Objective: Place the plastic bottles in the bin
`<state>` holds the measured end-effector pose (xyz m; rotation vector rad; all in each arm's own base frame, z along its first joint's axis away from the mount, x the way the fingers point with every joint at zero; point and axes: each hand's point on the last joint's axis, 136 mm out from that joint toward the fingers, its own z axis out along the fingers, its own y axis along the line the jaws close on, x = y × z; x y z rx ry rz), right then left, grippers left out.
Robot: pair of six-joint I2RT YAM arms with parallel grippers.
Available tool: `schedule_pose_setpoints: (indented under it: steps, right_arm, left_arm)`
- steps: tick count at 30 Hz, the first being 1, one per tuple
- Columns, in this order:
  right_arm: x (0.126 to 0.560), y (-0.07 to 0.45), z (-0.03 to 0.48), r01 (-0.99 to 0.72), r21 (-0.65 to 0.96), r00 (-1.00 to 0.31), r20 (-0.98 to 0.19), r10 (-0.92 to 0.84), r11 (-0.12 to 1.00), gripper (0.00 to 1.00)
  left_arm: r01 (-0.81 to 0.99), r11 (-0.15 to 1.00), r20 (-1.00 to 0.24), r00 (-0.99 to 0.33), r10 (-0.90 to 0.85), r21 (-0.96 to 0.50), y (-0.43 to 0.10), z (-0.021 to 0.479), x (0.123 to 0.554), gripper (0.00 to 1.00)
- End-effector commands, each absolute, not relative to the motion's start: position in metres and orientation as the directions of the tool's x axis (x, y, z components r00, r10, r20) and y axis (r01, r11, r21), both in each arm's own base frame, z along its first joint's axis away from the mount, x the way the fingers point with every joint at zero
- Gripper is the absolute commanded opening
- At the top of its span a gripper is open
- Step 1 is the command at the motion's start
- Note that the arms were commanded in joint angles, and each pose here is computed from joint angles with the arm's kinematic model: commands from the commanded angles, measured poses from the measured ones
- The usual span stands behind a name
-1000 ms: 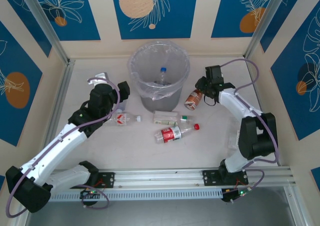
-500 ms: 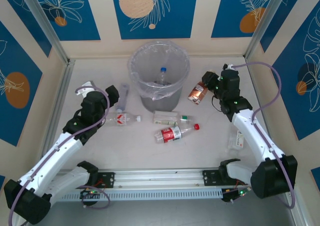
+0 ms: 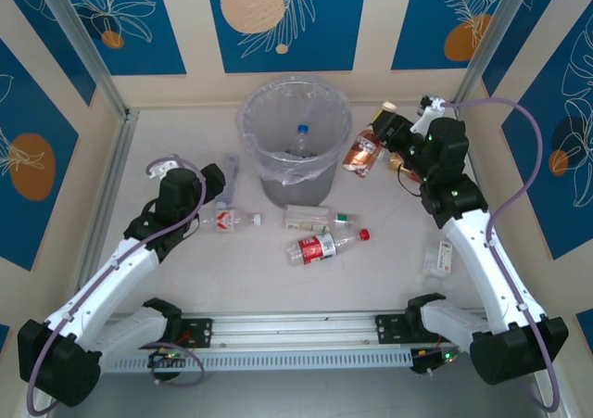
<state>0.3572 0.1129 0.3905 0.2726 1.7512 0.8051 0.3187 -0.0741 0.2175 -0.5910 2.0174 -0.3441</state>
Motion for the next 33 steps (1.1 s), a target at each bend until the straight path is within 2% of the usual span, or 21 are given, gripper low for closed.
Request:
schedule_pose_setpoints:
  steps: [1, 6, 11, 19, 26, 33]
  right_arm:
    - [0.354, 0.138, 0.427, -0.35, 0.635, -0.359, -0.77, 0.528, 0.688, 0.35]
    - [0.367, 0.173, 0.454, -0.451, 0.683, -0.432, -0.73, 0.529, 0.574, 0.35]
    - [0.395, 0.2, 0.456, -0.477, 0.675, -0.455, -0.737, 0.5, 0.562, 0.35]
    - [0.441, 0.226, 0.434, -0.472, 0.54, -0.367, -0.839, 0.402, 0.697, 0.35]
    - [0.474, 0.228, 0.408, -0.393, 0.449, -0.372, -0.876, 0.308, 0.802, 0.35]
    - [0.491, 0.237, 0.36, -0.348, 0.263, -0.411, -0.905, 0.106, 0.9, 0.35]
  left_arm:
    - [-0.244, 0.825, -0.723, -0.399, -0.564, -0.509, -0.078, 0.225, 0.324, 1.0]
    - [-0.248, 0.825, -0.711, -0.42, -0.564, -0.507, -0.079, 0.218, 0.324, 1.0]
    - [-0.224, 0.825, -0.697, -0.447, -0.56, -0.519, -0.086, 0.215, 0.324, 1.0]
    - [-0.209, 0.841, -0.693, -0.488, -0.532, -0.499, -0.09, 0.211, 0.322, 0.99]
    - [-0.209, 0.841, -0.69, -0.491, -0.531, -0.499, -0.09, 0.211, 0.324, 1.0]
    - [-0.208, 0.842, -0.682, -0.506, -0.528, -0.498, -0.093, 0.208, 0.327, 1.0]
